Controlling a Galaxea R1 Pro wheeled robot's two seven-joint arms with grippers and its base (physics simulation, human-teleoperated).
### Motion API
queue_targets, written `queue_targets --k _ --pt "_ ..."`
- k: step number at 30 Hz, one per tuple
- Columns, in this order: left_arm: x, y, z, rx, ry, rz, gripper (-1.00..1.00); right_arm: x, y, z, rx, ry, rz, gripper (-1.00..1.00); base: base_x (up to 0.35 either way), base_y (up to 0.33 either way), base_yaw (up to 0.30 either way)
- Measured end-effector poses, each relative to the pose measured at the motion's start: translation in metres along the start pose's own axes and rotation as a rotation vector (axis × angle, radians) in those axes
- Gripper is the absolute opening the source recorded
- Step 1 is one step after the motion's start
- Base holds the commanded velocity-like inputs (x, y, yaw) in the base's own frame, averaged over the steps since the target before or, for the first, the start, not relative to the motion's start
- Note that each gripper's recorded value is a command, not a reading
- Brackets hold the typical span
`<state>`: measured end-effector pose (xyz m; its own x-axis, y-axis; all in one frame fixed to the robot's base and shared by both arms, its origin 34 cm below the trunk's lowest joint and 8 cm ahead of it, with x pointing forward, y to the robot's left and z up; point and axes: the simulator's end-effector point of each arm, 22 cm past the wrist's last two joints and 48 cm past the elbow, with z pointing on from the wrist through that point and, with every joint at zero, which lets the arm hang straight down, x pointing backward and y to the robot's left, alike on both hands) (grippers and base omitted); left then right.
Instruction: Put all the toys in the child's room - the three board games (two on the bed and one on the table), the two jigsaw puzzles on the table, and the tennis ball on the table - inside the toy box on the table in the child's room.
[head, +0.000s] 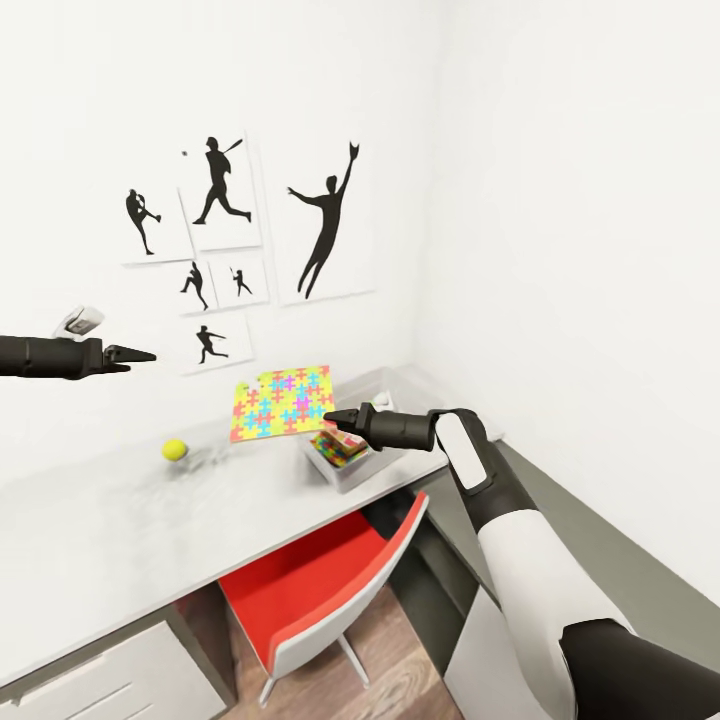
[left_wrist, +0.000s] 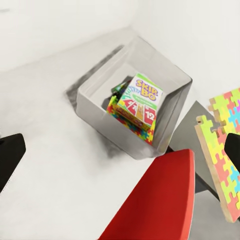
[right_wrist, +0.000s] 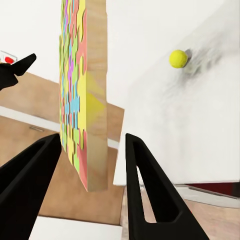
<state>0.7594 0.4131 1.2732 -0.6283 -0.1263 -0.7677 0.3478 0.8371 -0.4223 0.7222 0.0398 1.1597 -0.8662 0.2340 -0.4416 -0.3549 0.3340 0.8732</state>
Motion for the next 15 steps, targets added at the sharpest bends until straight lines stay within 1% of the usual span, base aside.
queue_targets --k 3,6,13,15 --pt "0.0001 -0.0003 0.0002 0.000 0.000 0.000 1.00 0.0000 0.0001 -0.0001 0.000 0.000 0.000 -1.00 0.050 0.163 0.001" --pt "0.0001 -0.0003 0.0003 0.001 0.000 0.000 1.00 0.0004 -0.0003 -0.0001 0.000 0.000 0.001 -1.00 0.043 0.072 -0.023" --pt "-0.0012 -0.0014 -0.0017 0.001 -0.004 0.001 1.00 -0.0001 0.0020 -0.0008 -0.001 0.001 -0.002 -1.00 0.011 0.018 -0.161" --pt "-0.0015 -0.0016 -0.0021 0.001 -0.004 0.002 1.00 -0.0002 0.0023 -0.0009 -0.001 0.000 -0.002 -1.00 0.006 0.044 -0.101"
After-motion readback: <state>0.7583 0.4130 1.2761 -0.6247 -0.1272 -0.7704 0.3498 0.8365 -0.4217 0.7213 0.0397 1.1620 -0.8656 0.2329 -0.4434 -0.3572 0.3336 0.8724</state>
